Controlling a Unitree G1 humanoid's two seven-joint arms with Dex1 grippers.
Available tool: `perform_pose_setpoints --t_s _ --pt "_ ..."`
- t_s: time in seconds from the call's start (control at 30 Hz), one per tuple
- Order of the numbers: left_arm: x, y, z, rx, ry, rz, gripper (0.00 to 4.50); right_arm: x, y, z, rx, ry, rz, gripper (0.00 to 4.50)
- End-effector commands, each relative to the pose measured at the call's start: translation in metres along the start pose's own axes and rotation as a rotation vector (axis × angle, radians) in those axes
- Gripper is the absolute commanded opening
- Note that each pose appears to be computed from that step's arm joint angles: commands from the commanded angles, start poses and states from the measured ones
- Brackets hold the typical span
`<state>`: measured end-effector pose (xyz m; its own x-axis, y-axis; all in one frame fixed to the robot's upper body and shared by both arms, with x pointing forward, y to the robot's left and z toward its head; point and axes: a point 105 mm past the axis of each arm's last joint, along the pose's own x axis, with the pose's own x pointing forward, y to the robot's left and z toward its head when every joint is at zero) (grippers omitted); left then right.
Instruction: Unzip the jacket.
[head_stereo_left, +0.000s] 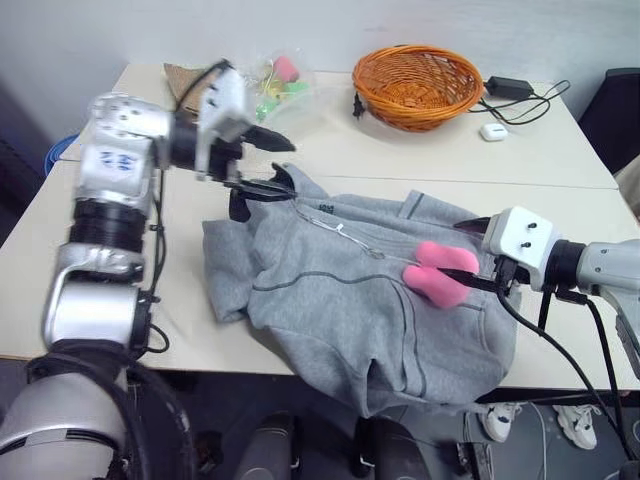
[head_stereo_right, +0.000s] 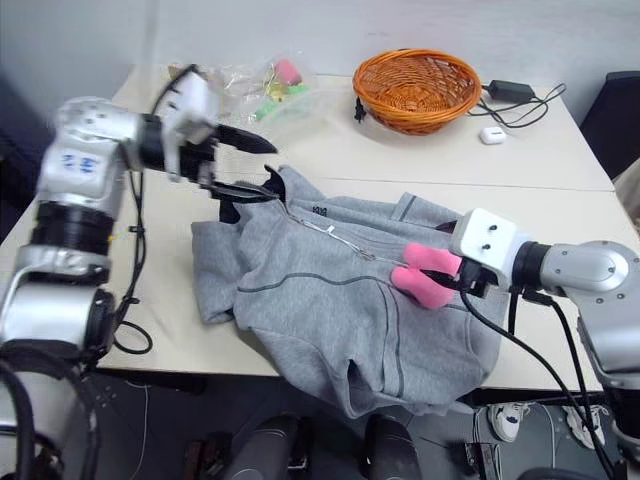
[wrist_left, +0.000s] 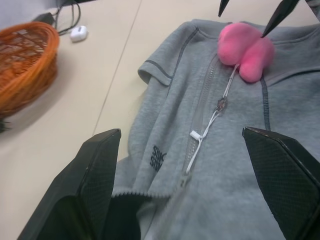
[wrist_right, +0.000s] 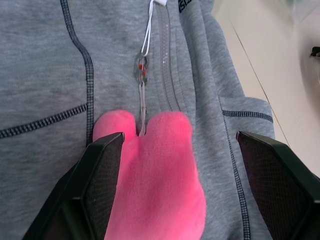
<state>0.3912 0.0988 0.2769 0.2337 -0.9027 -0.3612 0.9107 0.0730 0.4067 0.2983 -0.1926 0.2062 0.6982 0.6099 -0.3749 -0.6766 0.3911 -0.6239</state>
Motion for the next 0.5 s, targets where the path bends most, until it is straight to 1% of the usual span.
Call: perform_pose_setpoints --t_s 0.03,0.07,0.13,0.17,0.27,0.3,0.37,0.5 --pt "0.01 0.005 0.001 0.09 0.068 -0.02 4.08 -0.006 -0.004 0.011 -0.026 -0.024 -0.047 3.75" --pt "0.016 0.004 -0.003 0.086 0.075 -0.035 4.08 -0.006 -0.004 0.012 -0.025 -0.024 -0.052 3.75" --pt "0.026 0.0 -0.015 0.1 0.122 -0.065 3.67 -0.008 -0.003 0.012 -0.022 -0.021 -0.06 3.77" --pt "0.028 -0.003 -0.021 0.103 0.145 -0.087 3.57 -0.008 -0.003 0.012 -0.021 -0.018 -0.063 3.77" --pt "0.027 -0.009 -0.03 0.065 0.159 -0.13 2.71 -0.011 -0.001 0.01 -0.015 -0.004 -0.072 3.77" --pt "0.026 -0.01 -0.032 0.053 0.159 -0.138 2.52 -0.012 0.0 0.008 -0.011 0.003 -0.073 3.77" --pt "0.023 -0.013 -0.038 0.046 0.172 -0.162 2.52 -0.014 0.002 0.005 -0.005 0.014 -0.074 3.77" --pt "0.022 -0.012 -0.061 0.083 0.278 -0.107 2.52 -0.014 0.006 0.003 -0.008 0.023 -0.073 3.77"
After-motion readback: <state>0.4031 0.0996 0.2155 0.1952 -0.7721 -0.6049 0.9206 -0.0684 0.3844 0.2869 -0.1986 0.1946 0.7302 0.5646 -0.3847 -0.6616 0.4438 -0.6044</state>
